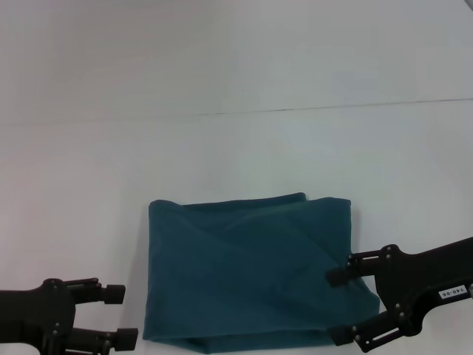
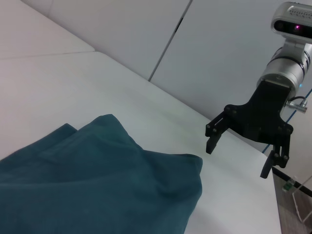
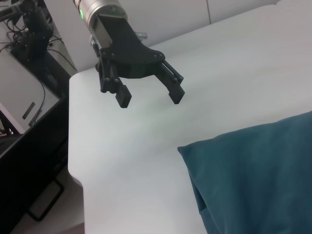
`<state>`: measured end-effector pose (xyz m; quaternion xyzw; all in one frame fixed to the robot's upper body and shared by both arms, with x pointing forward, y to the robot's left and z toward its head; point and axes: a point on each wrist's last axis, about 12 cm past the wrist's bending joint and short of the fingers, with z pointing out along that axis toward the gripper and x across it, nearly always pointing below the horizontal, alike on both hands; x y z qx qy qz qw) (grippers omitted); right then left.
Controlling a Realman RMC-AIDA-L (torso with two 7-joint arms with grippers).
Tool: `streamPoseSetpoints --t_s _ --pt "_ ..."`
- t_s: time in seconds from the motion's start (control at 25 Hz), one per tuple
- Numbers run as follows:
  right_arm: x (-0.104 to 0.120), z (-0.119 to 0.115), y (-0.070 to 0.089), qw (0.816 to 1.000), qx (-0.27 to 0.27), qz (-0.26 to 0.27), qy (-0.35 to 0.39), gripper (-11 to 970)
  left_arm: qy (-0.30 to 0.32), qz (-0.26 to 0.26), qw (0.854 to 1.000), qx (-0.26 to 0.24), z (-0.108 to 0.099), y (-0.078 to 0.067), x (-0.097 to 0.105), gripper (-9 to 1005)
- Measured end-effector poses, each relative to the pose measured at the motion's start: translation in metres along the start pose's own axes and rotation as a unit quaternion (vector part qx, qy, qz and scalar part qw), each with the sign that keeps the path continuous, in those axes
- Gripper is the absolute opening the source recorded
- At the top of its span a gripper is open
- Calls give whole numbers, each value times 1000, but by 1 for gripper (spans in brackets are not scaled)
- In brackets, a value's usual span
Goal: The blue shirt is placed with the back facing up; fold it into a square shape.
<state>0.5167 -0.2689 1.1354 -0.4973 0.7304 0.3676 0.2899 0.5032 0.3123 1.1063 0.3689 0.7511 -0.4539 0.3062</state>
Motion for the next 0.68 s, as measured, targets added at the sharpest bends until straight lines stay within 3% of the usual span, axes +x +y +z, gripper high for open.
streamPoseSetpoints --t_s 0.68 --pt "2 3 -2 1000 2 0 -5 924 -3 6 1000 -10 1 2 0 937"
